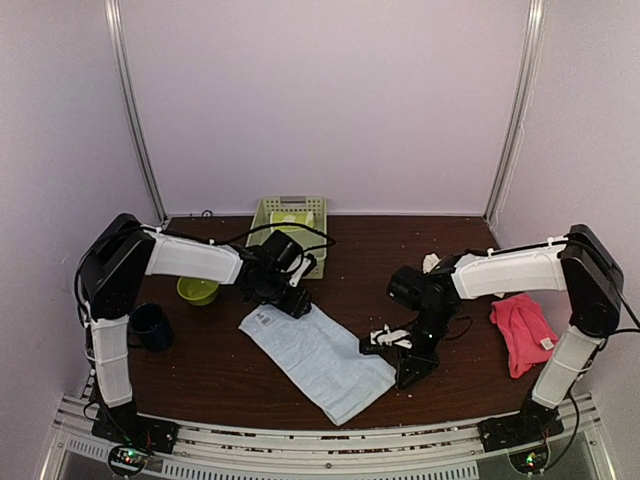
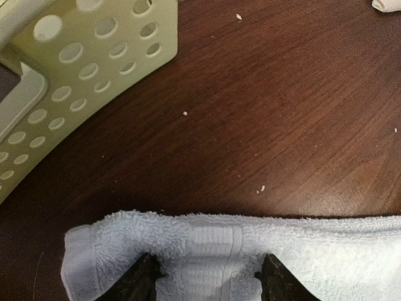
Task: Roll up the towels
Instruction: Rotate the towel at the center of the board.
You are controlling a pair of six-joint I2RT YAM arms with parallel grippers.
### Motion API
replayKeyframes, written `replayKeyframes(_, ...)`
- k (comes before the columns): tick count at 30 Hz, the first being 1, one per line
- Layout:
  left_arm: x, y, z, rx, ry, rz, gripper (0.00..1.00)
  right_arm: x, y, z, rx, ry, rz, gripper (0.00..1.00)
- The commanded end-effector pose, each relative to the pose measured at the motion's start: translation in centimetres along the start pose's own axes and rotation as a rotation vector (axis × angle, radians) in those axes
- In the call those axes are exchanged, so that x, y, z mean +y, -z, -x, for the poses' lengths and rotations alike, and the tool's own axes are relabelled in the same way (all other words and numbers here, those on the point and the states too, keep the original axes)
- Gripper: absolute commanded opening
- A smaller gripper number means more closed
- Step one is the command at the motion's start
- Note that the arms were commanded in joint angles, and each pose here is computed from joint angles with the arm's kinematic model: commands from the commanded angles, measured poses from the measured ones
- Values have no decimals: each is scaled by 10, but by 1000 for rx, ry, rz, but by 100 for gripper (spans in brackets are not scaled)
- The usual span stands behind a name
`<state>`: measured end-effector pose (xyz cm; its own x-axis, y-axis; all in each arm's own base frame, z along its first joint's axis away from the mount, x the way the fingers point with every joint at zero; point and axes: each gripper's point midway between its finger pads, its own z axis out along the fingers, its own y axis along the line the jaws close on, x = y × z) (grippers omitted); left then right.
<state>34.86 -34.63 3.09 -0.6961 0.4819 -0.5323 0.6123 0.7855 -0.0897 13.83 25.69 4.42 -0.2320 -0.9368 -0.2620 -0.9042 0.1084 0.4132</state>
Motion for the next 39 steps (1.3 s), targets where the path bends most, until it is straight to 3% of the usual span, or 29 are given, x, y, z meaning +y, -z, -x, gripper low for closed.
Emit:
replayKeyframes(1, -17, 52, 22, -82, -91, 23, 60, 15, 20, -3, -9, 43, 35, 31)
replayKeyframes(5, -15, 83, 0, -71, -23, 77, 63, -3, 45, 8, -88, 10, -16, 31)
replayKeyframes(11, 10, 80, -44, 10, 30, 164, 62, -42, 75, 30, -200, -32, -173, 31)
replayKeyframes(19, -15, 24, -1, -52, -57, 74, 62, -77, 120, 39, -378, -141, -202, 30)
replayKeyframes(31, -155, -63, -5, 18, -319, -185, 60, -93, 175, -14, -465, -281, -266, 31)
replayKeyframes(35, -154, -73, 17, -28, -379, -136, 60, -91, 179, -20, -468, -283, -281, 31)
replayKeyframes(39, -124, -81, 49, -81, -413, -76, 61, -85, 182, -14, -511, -244, -289, 32)
